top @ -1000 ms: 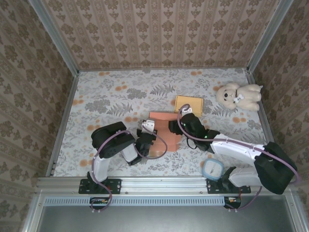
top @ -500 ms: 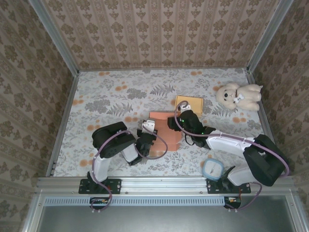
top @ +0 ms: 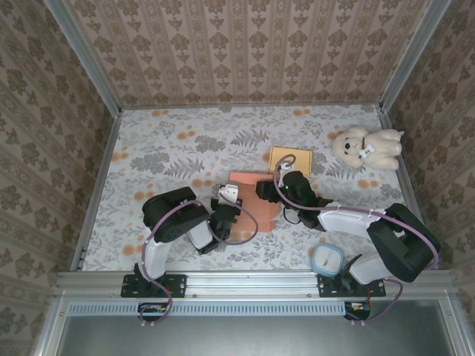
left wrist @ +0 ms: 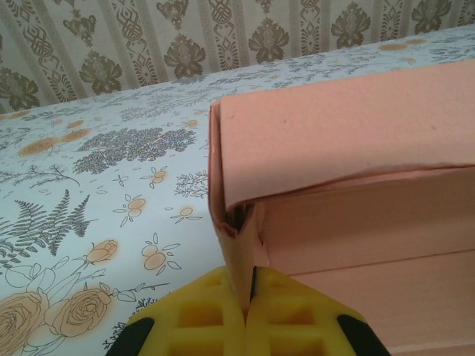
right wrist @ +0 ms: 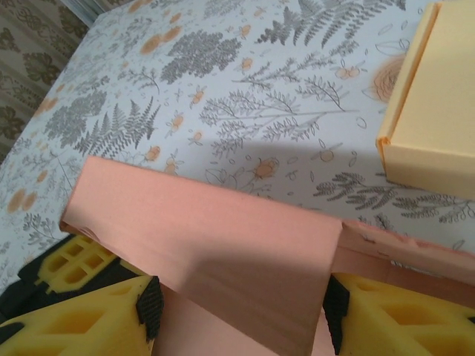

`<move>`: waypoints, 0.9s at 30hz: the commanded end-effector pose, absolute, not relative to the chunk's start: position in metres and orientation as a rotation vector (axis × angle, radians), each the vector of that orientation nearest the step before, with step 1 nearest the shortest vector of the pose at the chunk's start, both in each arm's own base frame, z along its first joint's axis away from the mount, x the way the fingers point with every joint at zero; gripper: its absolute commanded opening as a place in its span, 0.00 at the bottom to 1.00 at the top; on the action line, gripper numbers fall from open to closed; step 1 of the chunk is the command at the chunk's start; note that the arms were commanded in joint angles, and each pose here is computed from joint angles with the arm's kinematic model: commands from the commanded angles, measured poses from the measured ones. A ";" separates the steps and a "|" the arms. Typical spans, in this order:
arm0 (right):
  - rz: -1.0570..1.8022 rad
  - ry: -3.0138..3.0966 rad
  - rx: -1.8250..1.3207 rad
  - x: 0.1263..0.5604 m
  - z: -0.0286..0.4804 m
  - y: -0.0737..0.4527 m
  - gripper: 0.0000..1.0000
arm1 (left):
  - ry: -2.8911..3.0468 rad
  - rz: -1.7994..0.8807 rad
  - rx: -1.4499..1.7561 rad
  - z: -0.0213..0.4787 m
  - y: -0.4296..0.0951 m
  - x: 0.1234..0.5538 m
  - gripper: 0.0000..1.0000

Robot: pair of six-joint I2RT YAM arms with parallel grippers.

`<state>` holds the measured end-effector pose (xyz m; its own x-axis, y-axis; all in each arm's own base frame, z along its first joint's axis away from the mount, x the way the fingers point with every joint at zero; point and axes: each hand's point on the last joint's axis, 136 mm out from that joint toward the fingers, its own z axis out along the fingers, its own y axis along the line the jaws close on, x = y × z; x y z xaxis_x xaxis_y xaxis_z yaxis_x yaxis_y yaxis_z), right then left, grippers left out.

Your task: Fold the paper box

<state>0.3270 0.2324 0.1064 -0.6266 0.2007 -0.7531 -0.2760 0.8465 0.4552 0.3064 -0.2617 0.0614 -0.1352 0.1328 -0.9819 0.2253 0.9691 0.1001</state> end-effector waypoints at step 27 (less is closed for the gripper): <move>0.491 2.186 -0.093 0.335 0.059 0.206 0.65 | 1.815 0.016 0.435 0.017 -0.258 0.295 0.00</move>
